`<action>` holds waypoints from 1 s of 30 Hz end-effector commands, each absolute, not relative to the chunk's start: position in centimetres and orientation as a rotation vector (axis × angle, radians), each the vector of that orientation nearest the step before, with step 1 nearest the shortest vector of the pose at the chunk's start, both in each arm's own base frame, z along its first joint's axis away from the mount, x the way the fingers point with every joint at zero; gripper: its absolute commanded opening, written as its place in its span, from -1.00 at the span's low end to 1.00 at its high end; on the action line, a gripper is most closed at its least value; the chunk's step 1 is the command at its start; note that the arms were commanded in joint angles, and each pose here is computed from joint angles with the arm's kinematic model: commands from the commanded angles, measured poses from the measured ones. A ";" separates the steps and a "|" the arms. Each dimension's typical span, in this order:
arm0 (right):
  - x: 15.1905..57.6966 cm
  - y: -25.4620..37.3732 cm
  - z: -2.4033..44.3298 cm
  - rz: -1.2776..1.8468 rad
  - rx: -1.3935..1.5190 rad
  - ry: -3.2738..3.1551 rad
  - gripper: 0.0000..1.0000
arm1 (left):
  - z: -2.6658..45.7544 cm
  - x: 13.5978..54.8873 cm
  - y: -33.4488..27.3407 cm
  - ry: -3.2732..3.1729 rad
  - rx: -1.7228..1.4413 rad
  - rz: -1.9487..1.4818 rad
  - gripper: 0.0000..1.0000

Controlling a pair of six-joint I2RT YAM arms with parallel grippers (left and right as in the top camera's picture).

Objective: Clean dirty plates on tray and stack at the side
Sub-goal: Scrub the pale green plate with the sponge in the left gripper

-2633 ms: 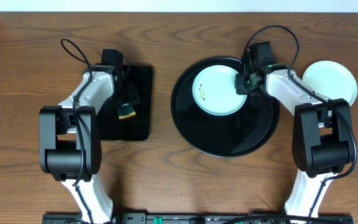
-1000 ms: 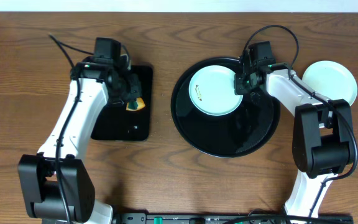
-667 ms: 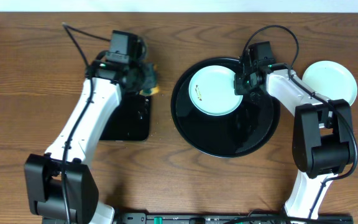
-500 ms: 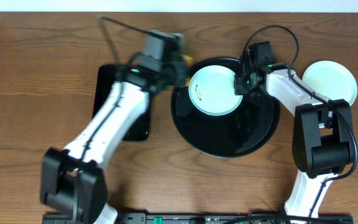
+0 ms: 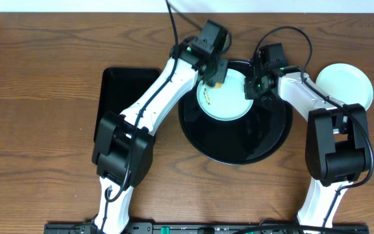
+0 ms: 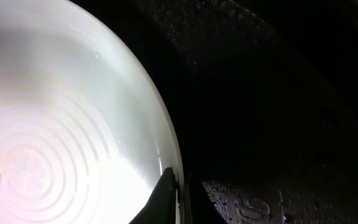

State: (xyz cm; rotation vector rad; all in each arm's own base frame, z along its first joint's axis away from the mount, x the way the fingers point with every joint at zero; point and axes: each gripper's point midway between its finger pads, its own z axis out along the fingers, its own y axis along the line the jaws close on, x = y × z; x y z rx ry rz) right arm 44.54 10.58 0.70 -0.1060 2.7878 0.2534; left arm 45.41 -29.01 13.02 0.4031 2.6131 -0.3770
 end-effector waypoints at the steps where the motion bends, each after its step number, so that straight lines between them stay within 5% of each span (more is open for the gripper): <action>1: 43.1 11.4 -1.0 0.271 -0.133 2.844 -0.98 | 10.2 45.9 -29.1 2.652 0.465 -0.327 -0.85; 8: 43.2 11.4 -0.9 0.272 -0.134 2.840 -0.98 | 3.7 47.0 -27.7 2.716 0.481 -0.150 -0.85; 16: 43.2 11.4 -0.9 0.272 -0.134 2.840 -0.98 | 2.1 46.6 -27.3 2.709 0.593 -0.102 -0.85; 30: 43.2 11.4 -0.9 0.272 -0.134 2.840 -0.97 | -2.6 40.0 -27.5 2.929 0.664 -0.306 -0.85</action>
